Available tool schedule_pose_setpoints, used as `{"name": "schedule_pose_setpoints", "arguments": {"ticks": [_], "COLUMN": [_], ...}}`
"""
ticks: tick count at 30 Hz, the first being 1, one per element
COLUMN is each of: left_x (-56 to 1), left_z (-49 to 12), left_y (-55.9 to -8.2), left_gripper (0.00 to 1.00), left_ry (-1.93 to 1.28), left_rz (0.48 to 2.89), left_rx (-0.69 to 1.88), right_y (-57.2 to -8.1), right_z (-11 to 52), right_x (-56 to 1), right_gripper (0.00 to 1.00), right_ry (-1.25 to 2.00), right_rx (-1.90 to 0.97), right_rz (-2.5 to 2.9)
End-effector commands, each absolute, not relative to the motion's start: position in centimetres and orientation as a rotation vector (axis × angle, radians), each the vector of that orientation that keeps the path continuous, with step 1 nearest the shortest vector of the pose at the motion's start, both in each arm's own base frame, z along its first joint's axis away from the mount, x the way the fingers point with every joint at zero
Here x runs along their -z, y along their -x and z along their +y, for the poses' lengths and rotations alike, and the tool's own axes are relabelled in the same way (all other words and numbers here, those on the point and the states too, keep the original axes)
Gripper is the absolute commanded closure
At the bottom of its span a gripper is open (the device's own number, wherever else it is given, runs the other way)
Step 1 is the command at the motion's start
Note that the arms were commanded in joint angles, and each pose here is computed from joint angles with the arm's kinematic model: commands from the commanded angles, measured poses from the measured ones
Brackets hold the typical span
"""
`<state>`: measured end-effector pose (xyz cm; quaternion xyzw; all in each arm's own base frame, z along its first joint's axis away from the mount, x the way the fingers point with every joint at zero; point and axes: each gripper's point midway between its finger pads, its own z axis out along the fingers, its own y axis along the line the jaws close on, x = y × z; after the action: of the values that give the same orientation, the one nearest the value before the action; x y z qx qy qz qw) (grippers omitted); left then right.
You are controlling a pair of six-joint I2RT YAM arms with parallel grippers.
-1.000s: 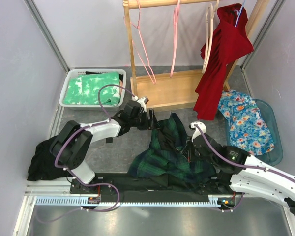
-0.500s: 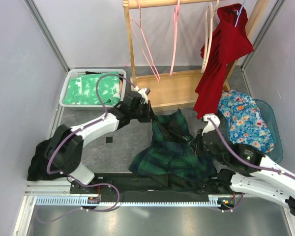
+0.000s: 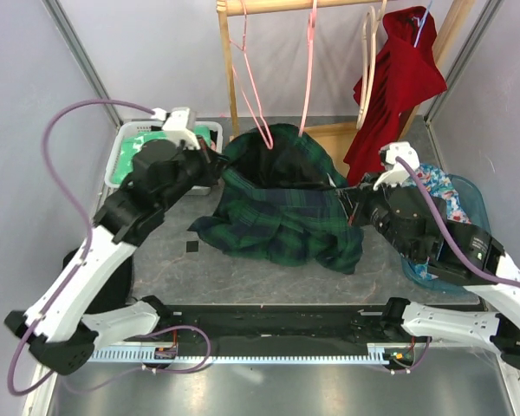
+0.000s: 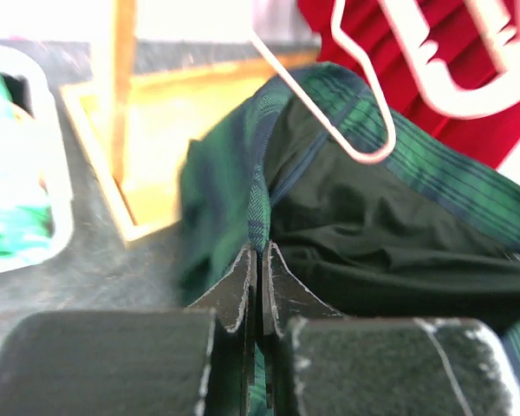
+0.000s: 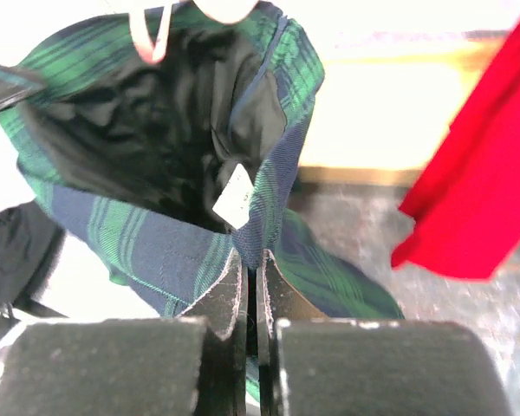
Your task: Place the skirt on the hanger
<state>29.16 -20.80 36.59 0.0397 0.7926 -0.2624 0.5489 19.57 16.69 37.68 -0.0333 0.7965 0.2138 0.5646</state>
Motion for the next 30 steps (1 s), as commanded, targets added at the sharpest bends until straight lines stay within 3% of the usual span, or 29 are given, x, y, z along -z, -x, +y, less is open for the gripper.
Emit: {"name": "schedule_pose_setpoints", "arguments": {"ticks": [1,3,9,11,13,14,15,18,22,26,30], "left_x": [-37.4,-35.1,-17.6,-14.9,-12.1,-11.8,-11.5,-13.1,-16.2,-19.0,-18.3], "left_z": [-17.9,-18.3,-19.3,-19.1,-18.2,-18.0,-17.8,-17.9,-19.2,-21.9,-24.3], "left_y": [-26.7,-25.5,-22.5,-22.0,-21.3,-21.3,-21.4,-22.5,-24.2,-25.2,-26.2], "left_gripper": [0.98,0.98,0.98,0.98,0.9,0.83,0.65,0.4,0.32,0.3,0.3], "left_ry": [-0.121,-0.127,-0.095,-0.077,-0.032,-0.021,-0.006,0.004,-0.063,-0.216,-0.342], "left_rz": [1.854,1.905,2.277,2.328,2.392,2.391,2.391,2.341,2.267,2.213,2.222], "left_rx": [0.557,0.613,0.649,0.63,0.579,0.565,0.559,0.547,0.573,0.671,0.712], "right_y": [-20.2,-20.2,-18.3,-17.5,-16.6,-16.4,-16.2,-15.8,-15.7,-15.7,-15.6], "right_z": [17.5,18.7,21.3,21.2,20.9,21.2,21.2,21.2,21.2,21.0,21.0], "right_x": [-39.7,-35.6,-19.0,-14.2,-10.8,-10.3,-9.7,-8.7,-8.8,-8.8,-8.8], "right_gripper": [1.0,1.0,1.0,1.0,1.0,1.0,1.0,1.0,1.0,1.0,1.0], "right_ry": [0.112,0.137,0.126,0.086,0.096,0.078,0.076,0.087,0.096,0.091,0.09], "right_rx": [-0.516,-0.515,-0.548,-0.541,-0.529,-0.551,-0.557,-0.557,-0.561,-0.562,-0.574], "right_rz": [1.8,1.863,2.161,2.242,2.312,2.319,2.332,2.359,2.355,2.351,2.348]}}
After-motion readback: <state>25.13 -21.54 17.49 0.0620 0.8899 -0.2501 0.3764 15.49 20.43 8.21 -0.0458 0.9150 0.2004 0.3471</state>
